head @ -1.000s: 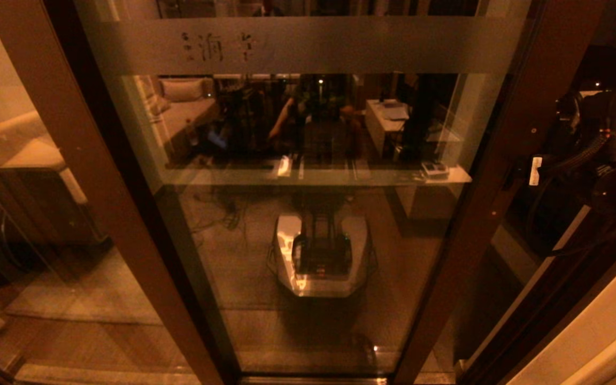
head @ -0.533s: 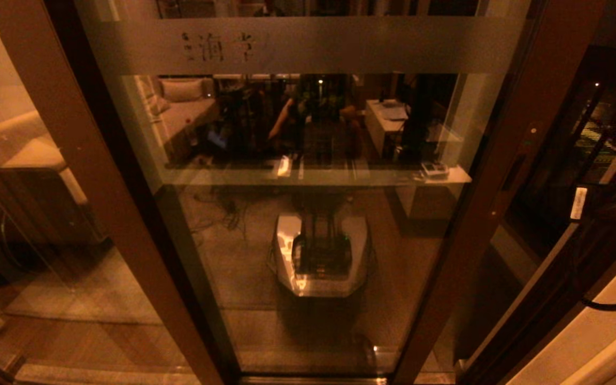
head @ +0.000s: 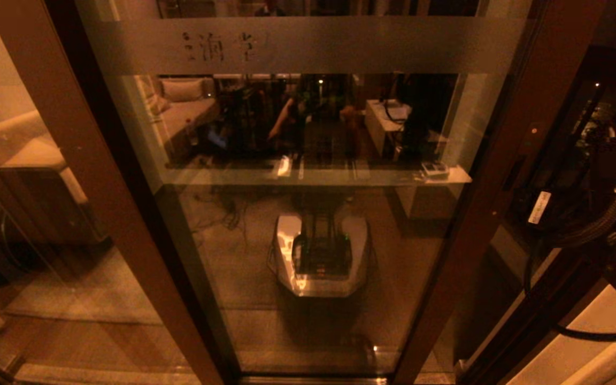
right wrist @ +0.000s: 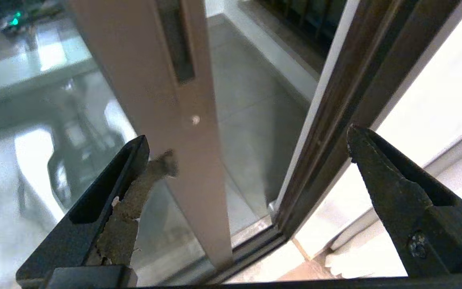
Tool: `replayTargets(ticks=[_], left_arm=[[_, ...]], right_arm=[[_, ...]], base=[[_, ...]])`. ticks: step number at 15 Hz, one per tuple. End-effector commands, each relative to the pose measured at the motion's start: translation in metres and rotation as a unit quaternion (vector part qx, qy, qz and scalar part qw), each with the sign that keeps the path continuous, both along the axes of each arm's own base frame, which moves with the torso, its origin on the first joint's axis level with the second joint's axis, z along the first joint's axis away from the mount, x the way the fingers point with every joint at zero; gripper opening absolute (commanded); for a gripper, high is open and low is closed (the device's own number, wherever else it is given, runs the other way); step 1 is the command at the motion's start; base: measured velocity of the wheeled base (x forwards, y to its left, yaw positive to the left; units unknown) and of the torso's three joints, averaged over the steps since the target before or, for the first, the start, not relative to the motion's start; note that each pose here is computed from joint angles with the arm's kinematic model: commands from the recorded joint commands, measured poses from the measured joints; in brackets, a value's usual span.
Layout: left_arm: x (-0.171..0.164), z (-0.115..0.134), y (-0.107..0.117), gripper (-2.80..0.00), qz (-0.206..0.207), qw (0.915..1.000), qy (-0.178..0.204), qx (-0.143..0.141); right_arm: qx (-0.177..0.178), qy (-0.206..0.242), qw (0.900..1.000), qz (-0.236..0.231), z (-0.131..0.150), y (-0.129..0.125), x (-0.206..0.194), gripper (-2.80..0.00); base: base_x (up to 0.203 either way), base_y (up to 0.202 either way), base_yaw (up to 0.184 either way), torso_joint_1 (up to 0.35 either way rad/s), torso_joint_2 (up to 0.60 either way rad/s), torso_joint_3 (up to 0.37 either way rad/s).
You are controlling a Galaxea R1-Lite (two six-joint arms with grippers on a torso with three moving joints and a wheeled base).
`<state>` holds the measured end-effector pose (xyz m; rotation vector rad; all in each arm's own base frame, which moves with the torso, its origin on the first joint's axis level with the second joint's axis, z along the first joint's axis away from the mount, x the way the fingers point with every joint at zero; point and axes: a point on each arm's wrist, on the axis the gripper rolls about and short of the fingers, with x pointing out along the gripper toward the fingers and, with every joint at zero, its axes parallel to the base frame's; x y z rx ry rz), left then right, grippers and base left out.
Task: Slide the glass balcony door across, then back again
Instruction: Close the slid door
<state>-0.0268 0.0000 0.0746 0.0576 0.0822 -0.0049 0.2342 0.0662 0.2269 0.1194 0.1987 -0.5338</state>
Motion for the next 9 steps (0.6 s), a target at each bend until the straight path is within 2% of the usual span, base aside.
replayTargets(ticks=[1,5,9], left_arm=[[0.000,0.000,0.000,-2.80,0.000,1.0000,0.000,0.000],[0.000,0.000,0.000,-2.80,0.000,1.0000,0.000,0.000],[0.000,0.000,0.000,-2.80,0.000,1.0000,0.000,0.000]], right_arm=[[-0.007,0.011,1.000,-0.027,-0.005,-0.003,0.028,0.00],[-0.026,0.020,0.996,-0.077,-0.003,-0.028,0.061,0.00],[-0.032,0.030,0.996,-0.079,-0.007,-0.030,0.069,0.00]], base=[[0.000,0.000,0.000,0.000,0.00,0.000],[0.000,0.000,0.000,0.000,0.00,0.000],[0.000,0.000,0.000,0.000,0.00,0.000]])
